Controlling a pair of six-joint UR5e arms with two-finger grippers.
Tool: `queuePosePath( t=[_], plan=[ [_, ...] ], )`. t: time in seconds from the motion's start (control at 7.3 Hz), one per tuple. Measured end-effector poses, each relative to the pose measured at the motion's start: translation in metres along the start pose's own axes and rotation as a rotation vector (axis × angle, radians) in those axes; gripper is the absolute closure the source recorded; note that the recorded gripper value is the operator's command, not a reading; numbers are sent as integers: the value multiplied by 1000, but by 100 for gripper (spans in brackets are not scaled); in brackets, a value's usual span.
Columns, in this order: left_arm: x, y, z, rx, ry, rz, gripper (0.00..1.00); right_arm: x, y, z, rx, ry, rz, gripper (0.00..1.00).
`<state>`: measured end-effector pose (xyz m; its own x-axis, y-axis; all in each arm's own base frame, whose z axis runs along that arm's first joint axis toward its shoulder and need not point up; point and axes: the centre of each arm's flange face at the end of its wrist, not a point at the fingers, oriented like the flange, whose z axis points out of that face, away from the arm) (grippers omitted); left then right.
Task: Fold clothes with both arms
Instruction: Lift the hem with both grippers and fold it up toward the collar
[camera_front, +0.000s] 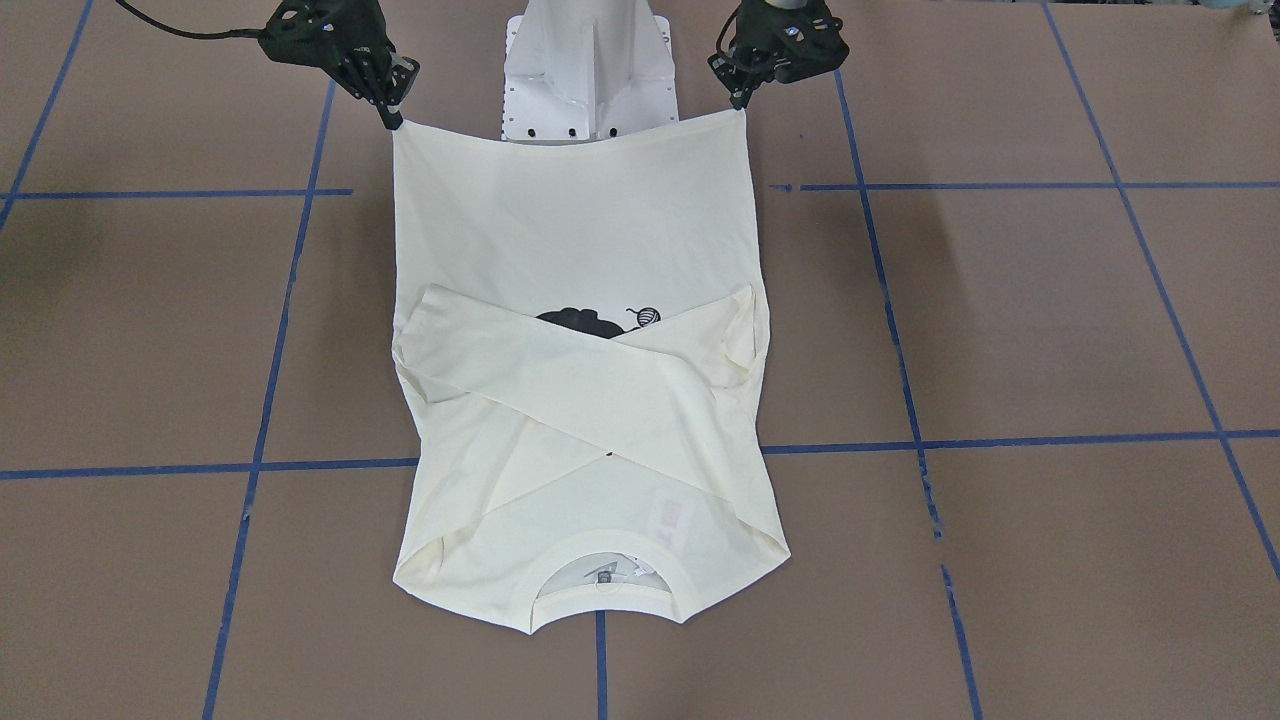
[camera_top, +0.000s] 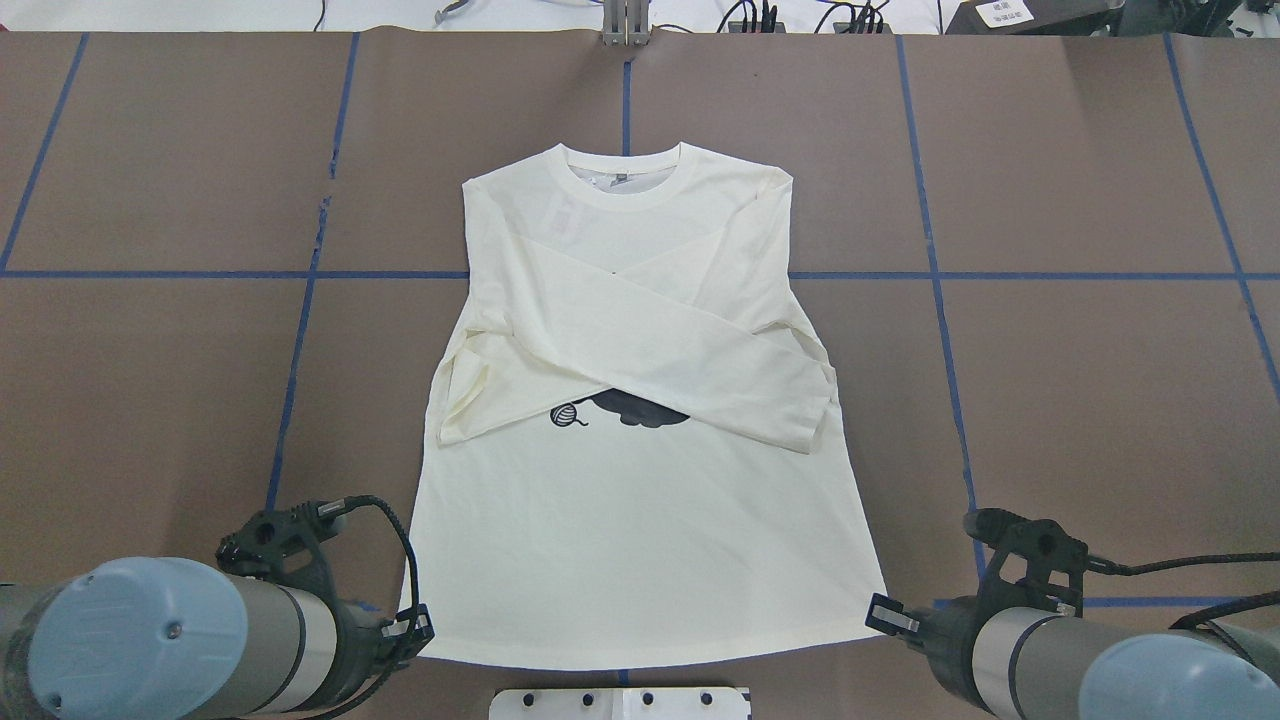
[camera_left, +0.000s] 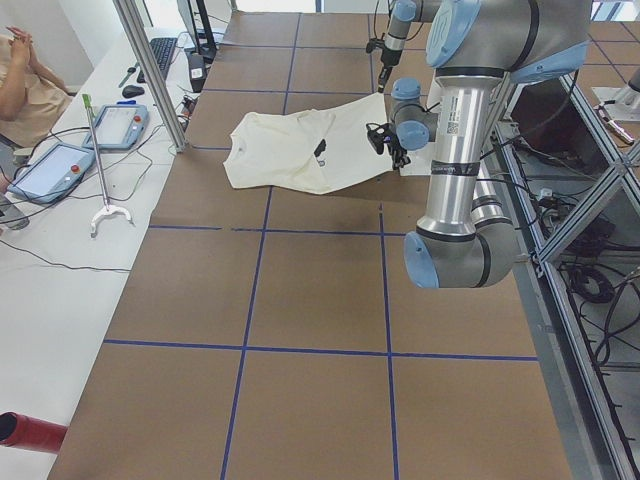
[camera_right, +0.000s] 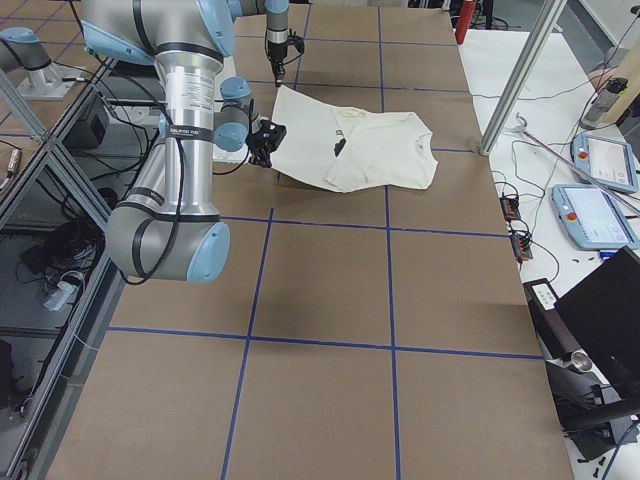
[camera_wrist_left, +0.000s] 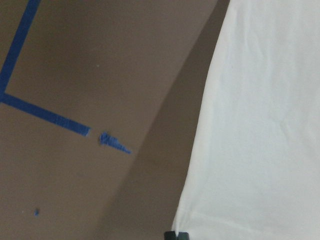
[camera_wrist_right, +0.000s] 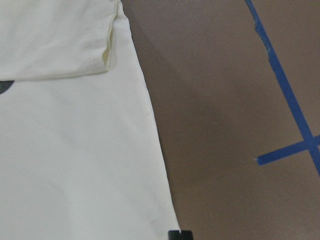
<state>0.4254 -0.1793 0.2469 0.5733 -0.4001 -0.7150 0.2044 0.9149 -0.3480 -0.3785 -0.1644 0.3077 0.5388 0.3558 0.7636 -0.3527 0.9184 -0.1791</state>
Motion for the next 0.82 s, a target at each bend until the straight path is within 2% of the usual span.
queuePosePath(
  t=[0.14,0.27,0.41,0.55,0.82],
  plan=[
    [3,-3,-8,7,12,11,100,-3,-11,-11,13,-19,14,100],
    [15,-20,-14,40,35,41,100,-14,-28,-13,44,-45,27,100],
    [37,-51,-20,98,64,66,100,-37,-55,-4,86,-71,33,100],
    [63,-93,-15,169,69,72,100,-66,-96,14,117,-75,36,100],
    [103,-193,2,297,75,76,100,-117,-205,57,169,-21,16,100]
  ],
)
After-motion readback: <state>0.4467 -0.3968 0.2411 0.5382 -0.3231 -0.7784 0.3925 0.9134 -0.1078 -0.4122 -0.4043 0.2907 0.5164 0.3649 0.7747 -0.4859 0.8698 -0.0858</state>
